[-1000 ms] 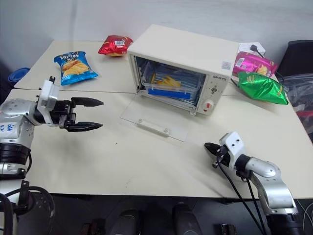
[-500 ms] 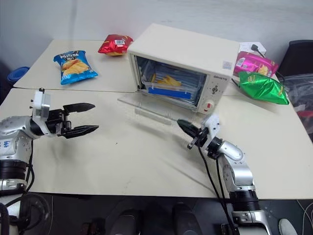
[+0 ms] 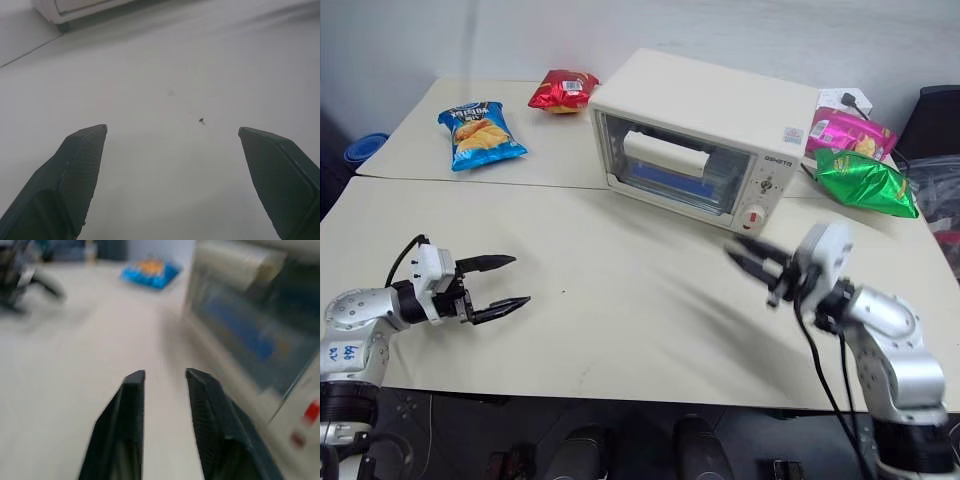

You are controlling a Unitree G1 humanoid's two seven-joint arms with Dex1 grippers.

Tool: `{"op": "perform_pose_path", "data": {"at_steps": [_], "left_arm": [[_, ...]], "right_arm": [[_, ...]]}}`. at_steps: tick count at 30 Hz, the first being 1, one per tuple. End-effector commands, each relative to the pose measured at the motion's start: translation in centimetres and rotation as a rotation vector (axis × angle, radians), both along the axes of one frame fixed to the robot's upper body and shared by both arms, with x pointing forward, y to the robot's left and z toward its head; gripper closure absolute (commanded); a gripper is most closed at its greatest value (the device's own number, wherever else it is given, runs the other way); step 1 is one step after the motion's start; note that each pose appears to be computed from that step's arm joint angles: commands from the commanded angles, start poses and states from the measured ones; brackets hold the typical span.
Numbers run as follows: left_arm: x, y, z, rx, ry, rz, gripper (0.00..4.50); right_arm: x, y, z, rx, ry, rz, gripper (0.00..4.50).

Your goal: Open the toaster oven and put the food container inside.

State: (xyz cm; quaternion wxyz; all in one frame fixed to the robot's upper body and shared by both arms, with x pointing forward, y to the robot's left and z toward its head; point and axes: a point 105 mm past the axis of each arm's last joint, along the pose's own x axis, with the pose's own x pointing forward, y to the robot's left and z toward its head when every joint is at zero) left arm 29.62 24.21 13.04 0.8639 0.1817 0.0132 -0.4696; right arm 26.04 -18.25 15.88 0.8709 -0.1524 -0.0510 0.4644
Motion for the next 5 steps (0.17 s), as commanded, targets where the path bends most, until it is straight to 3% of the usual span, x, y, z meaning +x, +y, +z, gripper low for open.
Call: {"op": "perform_pose_path", "data": {"at_steps": [1,5], "left_arm": [[-0.7,-0.2,0.5,0.034,-0.066,-0.005,0.0],[-1.4,-0.4,0.4,0.047,-0.08,-0.013,0.0]], "right_arm": [[-2.3,-0.5,-0.9,-0.096,-0.064,0.078,1.95],[-3.7,-0.6,-1.8,-0.083,-0.059,0.087,0.51]]}}
